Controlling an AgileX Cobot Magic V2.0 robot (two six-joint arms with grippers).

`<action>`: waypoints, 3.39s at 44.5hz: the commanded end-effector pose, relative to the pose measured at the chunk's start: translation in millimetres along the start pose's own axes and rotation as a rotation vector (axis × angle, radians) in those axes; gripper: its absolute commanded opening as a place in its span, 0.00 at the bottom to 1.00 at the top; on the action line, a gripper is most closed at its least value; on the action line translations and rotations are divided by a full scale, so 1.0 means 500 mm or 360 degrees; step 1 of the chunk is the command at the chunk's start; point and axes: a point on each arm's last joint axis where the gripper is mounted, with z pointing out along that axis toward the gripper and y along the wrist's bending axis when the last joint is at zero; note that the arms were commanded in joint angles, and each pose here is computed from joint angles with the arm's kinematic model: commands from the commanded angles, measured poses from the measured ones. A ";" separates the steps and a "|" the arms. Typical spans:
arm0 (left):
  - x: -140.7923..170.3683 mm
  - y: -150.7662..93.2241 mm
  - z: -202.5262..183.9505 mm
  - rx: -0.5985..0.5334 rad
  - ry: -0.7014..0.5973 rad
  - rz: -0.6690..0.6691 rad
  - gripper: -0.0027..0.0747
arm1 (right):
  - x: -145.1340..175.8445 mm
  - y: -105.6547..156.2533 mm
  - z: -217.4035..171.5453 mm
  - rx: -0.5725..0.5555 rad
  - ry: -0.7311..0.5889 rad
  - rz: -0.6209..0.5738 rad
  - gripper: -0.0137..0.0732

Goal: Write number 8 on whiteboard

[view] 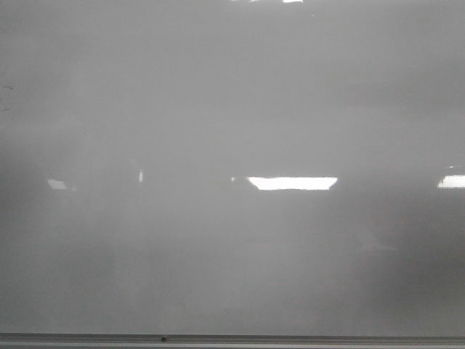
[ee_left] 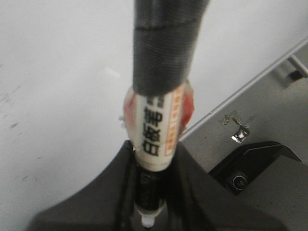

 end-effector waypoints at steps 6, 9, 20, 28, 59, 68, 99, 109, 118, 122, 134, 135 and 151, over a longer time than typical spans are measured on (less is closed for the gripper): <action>-0.054 -0.085 0.026 0.0223 -0.0091 0.0366 0.01 | -0.041 0.027 0.034 -0.0271 -0.0027 -0.0171 0.78; -0.062 -0.115 0.049 0.0296 -0.0040 0.0479 0.01 | -0.043 0.043 0.044 -0.0399 -0.0027 -0.0301 0.78; -0.070 -0.211 0.111 0.0440 0.0135 0.0850 0.01 | -0.025 0.146 0.043 -0.0887 -0.0041 -0.0945 0.78; -0.069 -0.263 0.125 0.0514 0.0169 0.1008 0.01 | 0.002 0.227 0.032 -0.1148 -0.0007 -0.1230 0.78; -0.071 -0.305 0.125 0.0540 0.0125 0.1134 0.01 | -0.003 0.354 0.019 -0.1512 -0.0149 -0.1281 0.78; -0.074 -0.305 0.126 0.0526 0.0100 0.1132 0.01 | -0.004 0.355 0.019 -0.1510 -0.0160 -0.1282 0.78; -0.074 -0.305 0.126 0.0525 0.0097 0.1131 0.01 | 0.006 0.363 0.041 -0.1540 -0.0056 -0.1310 0.31; -0.074 -0.305 0.125 0.0524 0.0095 0.1129 0.30 | 0.007 0.363 0.040 -0.1548 -0.0045 -0.1314 0.06; -0.075 -0.303 0.115 0.0510 0.0069 0.1110 0.53 | 0.006 0.360 0.035 -0.1532 -0.0062 -0.1329 0.02; -0.072 -0.290 0.092 0.0473 0.0059 0.1053 0.53 | 0.001 0.343 0.027 -0.1458 -0.0067 -0.1316 0.02; -0.048 -0.202 -0.011 0.0180 -0.0186 0.0675 0.53 | -0.019 0.227 -0.011 -0.1010 -0.0051 -0.1115 0.02; -0.045 -0.195 -0.018 0.0151 -0.0209 0.0636 0.53 | -0.019 0.217 -0.017 -0.0977 -0.0056 -0.1087 0.02; 0.048 -0.099 -0.098 -0.0260 -0.0406 -0.0087 0.53 | 0.052 0.077 -0.030 -0.0425 -0.0481 -0.0225 0.02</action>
